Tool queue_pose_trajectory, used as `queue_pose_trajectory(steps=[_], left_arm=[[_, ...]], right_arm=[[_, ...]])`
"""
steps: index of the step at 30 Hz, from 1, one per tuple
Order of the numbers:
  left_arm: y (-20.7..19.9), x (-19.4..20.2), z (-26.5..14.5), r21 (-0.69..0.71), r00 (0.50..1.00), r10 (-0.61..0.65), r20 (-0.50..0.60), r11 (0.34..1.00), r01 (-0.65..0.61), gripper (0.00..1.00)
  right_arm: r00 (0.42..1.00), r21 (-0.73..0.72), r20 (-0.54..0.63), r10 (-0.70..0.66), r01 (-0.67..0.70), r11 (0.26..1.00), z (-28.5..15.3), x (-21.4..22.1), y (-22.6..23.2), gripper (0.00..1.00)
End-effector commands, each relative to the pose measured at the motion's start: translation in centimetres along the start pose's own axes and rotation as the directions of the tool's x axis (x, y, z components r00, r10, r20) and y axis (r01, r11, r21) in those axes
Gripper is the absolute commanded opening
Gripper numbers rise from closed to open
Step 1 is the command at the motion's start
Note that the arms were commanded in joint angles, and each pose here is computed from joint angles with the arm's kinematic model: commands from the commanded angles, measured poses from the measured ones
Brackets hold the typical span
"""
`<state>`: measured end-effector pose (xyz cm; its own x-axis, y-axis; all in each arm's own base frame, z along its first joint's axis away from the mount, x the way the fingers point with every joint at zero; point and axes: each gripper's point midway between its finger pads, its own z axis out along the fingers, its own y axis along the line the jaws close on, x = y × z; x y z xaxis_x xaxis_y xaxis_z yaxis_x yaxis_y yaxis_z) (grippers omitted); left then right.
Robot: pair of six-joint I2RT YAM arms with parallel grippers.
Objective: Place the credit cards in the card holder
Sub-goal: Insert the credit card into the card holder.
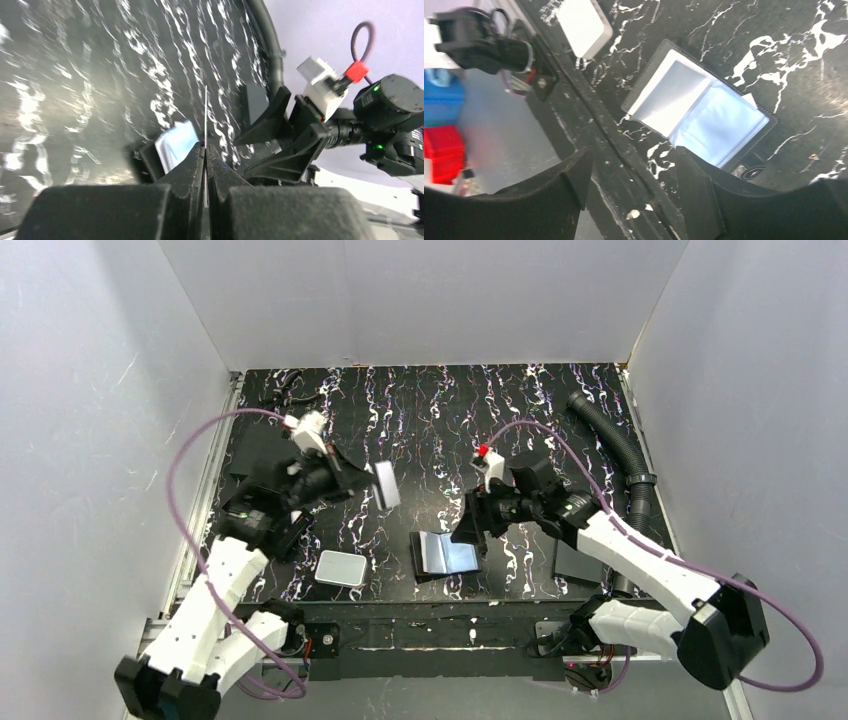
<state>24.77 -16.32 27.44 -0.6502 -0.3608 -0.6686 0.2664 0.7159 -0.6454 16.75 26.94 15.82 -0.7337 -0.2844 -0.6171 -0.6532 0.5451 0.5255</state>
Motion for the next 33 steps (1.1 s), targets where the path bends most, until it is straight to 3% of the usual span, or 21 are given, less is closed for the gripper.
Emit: queue_pose_trajectory(steps=[1, 5, 12, 15, 19, 25, 27, 29, 30, 33], left_arm=[[-5.4, 3.3, 3.3, 0.277, 0.979, -0.195, -0.053, 0.939, 0.202, 0.00], [-7.6, 7.8, 4.9, 0.361, 0.975, -0.182, -0.129, 0.907, 0.217, 0.00], [-10.3, 11.2, 6.2, 0.408, 0.966, -0.174, -0.191, 0.881, 0.239, 0.00], [-10.8, 11.7, 6.2, 0.423, 0.965, -0.162, -0.206, 0.875, 0.237, 0.00], [-10.4, 11.9, 6.1, 0.418, 0.967, -0.164, -0.194, 0.878, 0.233, 0.00], [-10.3, 11.9, 5.5, 0.431, 0.969, -0.158, -0.191, 0.873, 0.227, 0.00], [-10.5, 12.1, 5.5, 0.433, 0.965, -0.157, -0.208, 0.870, 0.235, 0.00], [-11.0, 12.3, 5.7, 0.437, 0.958, -0.158, -0.239, 0.864, 0.251, 0.00], [-11.2, 12.5, 5.7, 0.438, 0.952, -0.158, -0.261, 0.860, 0.263, 0.02], [-11.7, 12.8, 6.3, 0.418, 0.934, -0.191, -0.302, 0.854, 0.310, 0.28]], right_arm=[[0.987, -0.234, 0.064, 0.145, -0.126, 0.964, -1.5, 0.0, 2.4, 0.68], [0.936, -0.433, 0.151, 0.317, -0.226, 0.873, -3.1, -2.2, 4.1, 0.72], [0.906, -0.515, 0.154, 0.393, -0.266, 0.815, -2.9, -2.8, 4.4, 0.66], [0.894, -0.545, 0.170, 0.415, -0.265, 0.795, -3.3, -3.1, 4.8, 0.49], [0.871, -0.579, 0.188, 0.453, -0.274, 0.768, -4.0, -3.5, 5.2, 0.34], [0.855, -0.590, 0.238, 0.460, -0.249, 0.768, -5.3, -4.1, 5.1, 0.30], [0.854, -0.597, 0.247, 0.457, -0.238, 0.766, -5.8, -4.5, 5.2, 0.21], [0.855, -0.603, 0.243, 0.458, -0.237, 0.762, -5.9, -4.7, 5.2, 0.01], [0.855, -0.607, 0.239, 0.460, -0.238, 0.758, -5.9, -4.8, 5.3, 0.01], [0.852, -0.622, 0.236, 0.467, -0.237, 0.747, -6.0, -4.8, 5.5, 0.01]])
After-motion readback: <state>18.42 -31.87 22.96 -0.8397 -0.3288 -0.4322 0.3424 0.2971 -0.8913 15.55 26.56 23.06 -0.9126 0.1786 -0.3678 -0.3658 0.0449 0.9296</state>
